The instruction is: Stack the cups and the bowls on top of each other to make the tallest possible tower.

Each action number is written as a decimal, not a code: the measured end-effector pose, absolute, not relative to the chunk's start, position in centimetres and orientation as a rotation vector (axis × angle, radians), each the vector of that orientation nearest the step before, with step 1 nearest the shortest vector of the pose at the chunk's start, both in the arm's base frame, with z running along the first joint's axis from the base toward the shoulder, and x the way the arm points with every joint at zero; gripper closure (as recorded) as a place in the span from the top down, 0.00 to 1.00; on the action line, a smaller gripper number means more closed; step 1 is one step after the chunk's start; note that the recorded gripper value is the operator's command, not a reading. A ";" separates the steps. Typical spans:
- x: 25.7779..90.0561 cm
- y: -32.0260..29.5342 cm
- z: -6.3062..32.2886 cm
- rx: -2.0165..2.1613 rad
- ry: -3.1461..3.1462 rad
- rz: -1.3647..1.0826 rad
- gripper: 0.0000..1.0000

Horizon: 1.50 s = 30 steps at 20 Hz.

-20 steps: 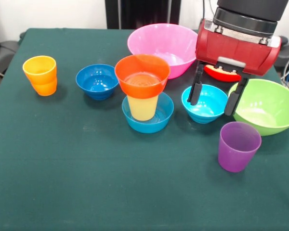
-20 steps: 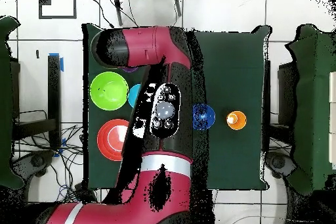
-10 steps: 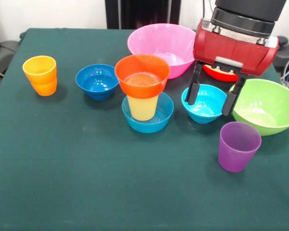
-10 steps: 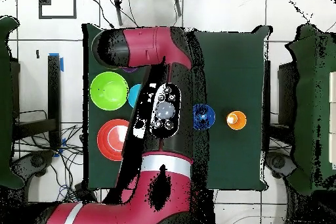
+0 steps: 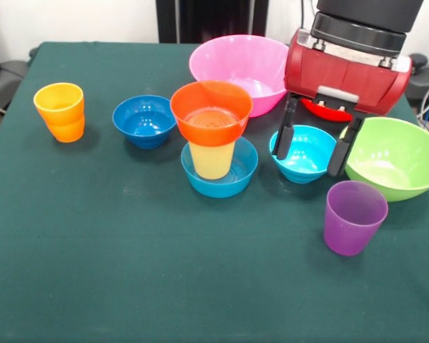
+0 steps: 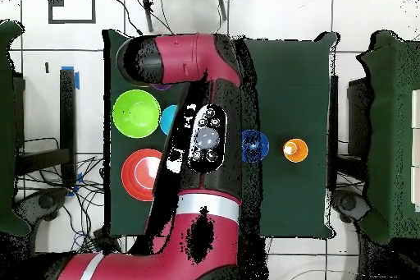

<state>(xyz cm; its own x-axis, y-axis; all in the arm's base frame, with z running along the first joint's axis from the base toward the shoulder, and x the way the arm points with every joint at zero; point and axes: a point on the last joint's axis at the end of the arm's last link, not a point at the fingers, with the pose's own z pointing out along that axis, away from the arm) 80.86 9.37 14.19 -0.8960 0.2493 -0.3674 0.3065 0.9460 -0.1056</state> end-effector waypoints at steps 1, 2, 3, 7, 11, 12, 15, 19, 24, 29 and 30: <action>80.9 9.3 14.2 0.404 2.743 -0.228 1.00; 80.9 9.3 14.1 0.403 2.741 -0.230 1.00; 80.9 9.2 14.0 0.402 2.740 -0.236 1.00; 80.5 8.8 13.0 0.398 2.746 -0.260 1.00; 80.2 8.7 12.1 0.393 2.757 -0.279 1.00; 80.0 8.8 11.7 0.389 2.762 -0.288 1.00; 79.7 9.0 11.2 0.382 2.768 -0.299 1.00; 79.2 9.4 10.3 0.364 2.780 -0.320 1.00; 78.6 10.0 9.0 0.345 2.797 -0.342 1.00; 78.2 10.1 8.5 0.343 2.807 -0.346 1.00; 78.1 10.1 8.5 0.343 2.808 -0.348 1.00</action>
